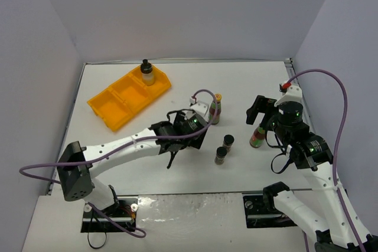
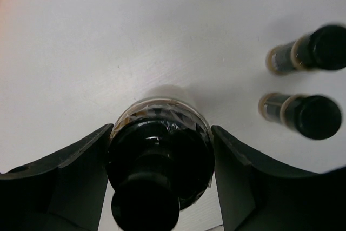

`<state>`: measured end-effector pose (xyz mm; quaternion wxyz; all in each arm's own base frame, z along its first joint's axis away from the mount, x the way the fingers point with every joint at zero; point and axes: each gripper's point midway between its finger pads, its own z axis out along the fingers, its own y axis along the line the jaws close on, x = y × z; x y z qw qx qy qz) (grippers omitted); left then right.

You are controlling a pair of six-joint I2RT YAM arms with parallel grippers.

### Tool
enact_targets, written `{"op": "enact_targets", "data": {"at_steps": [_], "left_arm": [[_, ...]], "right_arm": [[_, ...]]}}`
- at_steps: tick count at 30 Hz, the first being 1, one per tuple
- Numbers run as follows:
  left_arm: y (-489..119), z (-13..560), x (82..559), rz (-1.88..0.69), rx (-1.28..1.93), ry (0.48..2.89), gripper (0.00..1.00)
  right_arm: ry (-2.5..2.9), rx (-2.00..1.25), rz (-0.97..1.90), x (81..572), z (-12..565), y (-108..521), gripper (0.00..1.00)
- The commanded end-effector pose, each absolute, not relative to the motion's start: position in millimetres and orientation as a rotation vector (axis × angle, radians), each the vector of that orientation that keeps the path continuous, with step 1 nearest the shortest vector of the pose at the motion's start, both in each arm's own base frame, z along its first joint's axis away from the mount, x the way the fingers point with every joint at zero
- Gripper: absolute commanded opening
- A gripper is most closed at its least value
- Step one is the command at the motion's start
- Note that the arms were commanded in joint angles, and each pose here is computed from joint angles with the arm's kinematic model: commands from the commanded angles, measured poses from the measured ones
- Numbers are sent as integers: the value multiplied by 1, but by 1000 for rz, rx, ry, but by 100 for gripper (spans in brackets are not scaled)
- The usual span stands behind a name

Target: Organize the condiment bottles

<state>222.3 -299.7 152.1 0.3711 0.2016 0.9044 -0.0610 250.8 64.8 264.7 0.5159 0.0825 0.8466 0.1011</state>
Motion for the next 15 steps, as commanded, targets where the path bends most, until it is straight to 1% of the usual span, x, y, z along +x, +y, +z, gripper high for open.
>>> {"op": "enact_targets", "data": {"at_steps": [1, 2, 3, 5, 9, 15], "left_arm": [[-278, 257, 300, -185, 356, 2166, 0], [-276, 271, 313, -201, 341, 2150, 0], [-275, 272, 327, -215, 334, 2162, 0], [-256, 288, 362, -221, 262, 2145, 0], [-234, 293, 426, -212, 200, 2139, 0], [-225, 299, 484, -206, 168, 2083, 0]], "right_arm": [[1977, 195, 246, 261, 284, 67, 100], [1977, 194, 247, 261, 284, 67, 100], [1974, 194, 250, 261, 286, 68, 100], [1973, 192, 256, 261, 288, 69, 100], [1972, 188, 259, 262, 294, 70, 100], [1990, 172, 245, 269, 295, 72, 100]]}}
